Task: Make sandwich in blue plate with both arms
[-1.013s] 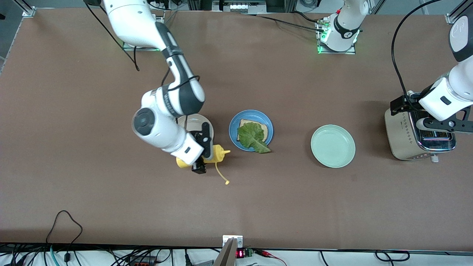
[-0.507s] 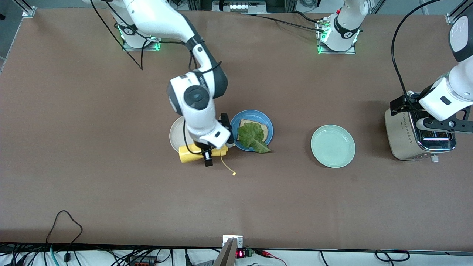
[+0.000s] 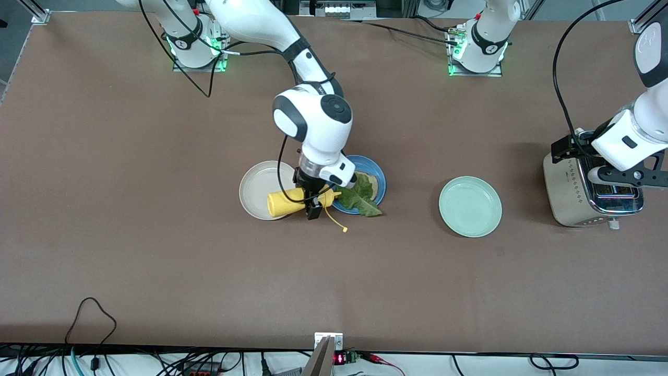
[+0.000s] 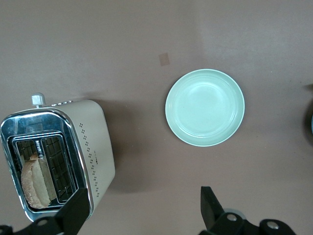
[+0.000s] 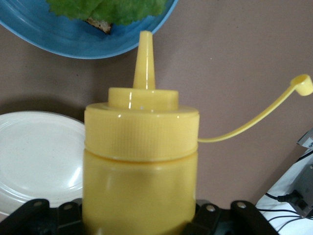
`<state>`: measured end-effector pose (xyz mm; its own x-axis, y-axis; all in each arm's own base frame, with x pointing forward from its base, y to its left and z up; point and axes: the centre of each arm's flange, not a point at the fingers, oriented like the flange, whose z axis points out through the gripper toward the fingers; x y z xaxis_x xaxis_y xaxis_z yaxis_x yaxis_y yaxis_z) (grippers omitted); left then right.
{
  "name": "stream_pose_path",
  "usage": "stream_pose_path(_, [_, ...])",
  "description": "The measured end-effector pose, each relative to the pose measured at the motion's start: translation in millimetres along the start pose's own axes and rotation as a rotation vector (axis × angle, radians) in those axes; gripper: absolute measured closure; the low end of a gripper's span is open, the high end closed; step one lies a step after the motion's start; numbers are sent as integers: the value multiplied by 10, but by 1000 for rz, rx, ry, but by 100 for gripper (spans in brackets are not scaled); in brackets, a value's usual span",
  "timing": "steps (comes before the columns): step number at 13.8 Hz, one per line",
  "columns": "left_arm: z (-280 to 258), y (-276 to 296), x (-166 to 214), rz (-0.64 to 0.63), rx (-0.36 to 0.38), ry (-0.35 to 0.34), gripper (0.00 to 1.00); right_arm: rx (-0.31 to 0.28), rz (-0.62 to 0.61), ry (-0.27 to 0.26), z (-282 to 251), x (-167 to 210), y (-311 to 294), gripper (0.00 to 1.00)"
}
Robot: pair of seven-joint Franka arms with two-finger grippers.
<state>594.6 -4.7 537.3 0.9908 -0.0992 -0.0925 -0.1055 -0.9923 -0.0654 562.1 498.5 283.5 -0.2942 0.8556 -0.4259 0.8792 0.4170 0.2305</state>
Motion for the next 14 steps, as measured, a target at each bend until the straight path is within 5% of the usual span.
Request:
stream_pose_path(5, [0, 0, 0, 0, 0, 0, 0, -7, -6, -63, 193, 332, -177, 61])
stream_pose_path(9, [29, 19, -26, 3, -4, -29, 0, 29, 51, -80, 198, 51, -86, 61])
stream_pose_path(11, [86, 43, -18, 2, -34, -48, 0, 74, 116, -6, 140, -303, 55, 61])
stream_pose_path(14, [261, -26, 46, -12, -74, -76, 0, 122, 171, 182, 31, -1183, 335, 61])
